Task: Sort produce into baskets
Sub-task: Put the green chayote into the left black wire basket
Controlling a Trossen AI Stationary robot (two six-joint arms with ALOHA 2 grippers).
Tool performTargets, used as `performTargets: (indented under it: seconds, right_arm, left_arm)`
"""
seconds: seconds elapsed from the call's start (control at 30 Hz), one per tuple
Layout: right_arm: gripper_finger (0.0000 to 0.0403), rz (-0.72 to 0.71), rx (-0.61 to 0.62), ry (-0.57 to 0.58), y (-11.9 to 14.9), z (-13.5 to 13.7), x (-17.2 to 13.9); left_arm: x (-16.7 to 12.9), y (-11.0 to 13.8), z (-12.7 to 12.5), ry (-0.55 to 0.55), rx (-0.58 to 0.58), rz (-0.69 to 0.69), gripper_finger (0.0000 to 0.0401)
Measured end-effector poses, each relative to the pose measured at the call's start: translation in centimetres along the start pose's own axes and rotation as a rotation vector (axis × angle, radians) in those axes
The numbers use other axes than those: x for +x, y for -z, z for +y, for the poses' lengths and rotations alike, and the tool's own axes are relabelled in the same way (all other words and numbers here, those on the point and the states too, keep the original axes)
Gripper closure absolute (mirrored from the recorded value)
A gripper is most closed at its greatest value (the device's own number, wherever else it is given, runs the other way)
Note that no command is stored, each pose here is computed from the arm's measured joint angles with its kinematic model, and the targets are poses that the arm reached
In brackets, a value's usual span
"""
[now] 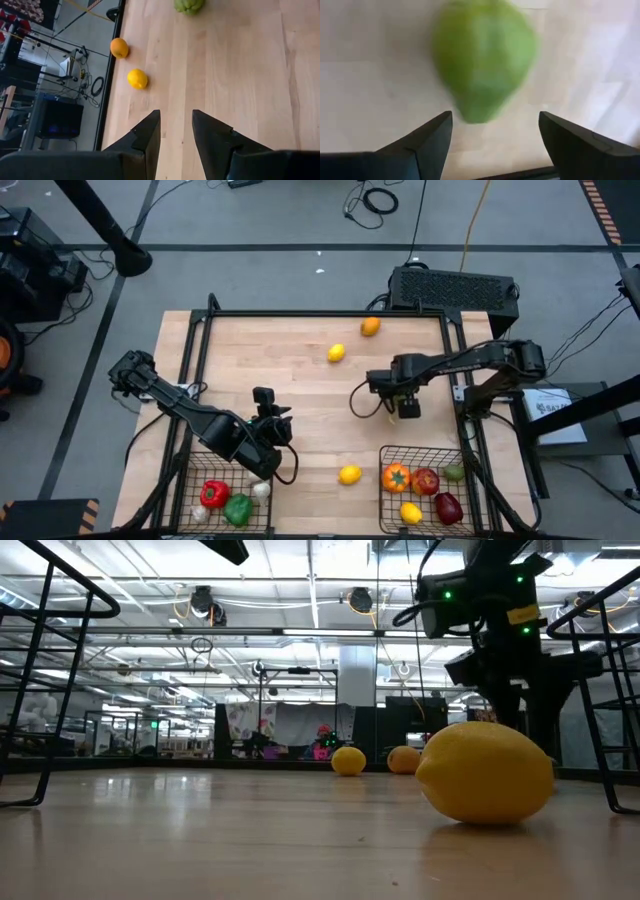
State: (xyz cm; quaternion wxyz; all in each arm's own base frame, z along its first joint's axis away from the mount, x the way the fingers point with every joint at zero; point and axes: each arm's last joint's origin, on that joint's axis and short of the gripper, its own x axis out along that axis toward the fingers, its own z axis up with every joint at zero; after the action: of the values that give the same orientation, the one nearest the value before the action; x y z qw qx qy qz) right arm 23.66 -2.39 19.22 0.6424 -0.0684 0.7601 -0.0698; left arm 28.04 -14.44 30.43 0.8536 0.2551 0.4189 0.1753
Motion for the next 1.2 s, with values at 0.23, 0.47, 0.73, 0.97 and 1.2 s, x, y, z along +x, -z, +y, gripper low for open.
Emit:
performTargets:
  seconds: [0.23,0.47,0.73,0.97,1.2]
  right_arm:
    - [0.0085,0.017,0.175,-0.081,0.9,-1.2,1.2]
    - [0.0058,-0.040,0.243,-0.116,0.4,-0.6,2.0]
    - [0.0058,-0.075,0.251,-0.114,0.7,-0.2,4.0]
    - [0.0069,-0.081,0.251,-0.114,0.6,-0.2,4.0]
    - [0.0091,-0.090,0.261,-0.137,0.5,-0.1,4.0]
  left_arm:
    - [0.0,0.1,-0.1,0.026,0.008,0.015,0.0280]
    - [0.0,0.2,-0.1,0.045,0.013,0.022,0.0280]
    - [0.0,0.2,-0.1,0.045,0.015,0.024,0.0280]
    - [0.0,0.2,-0.1,0.045,0.014,0.024,0.0280]
    - [0.0,0.2,-0.1,0.045,0.014,0.024,0.0280]
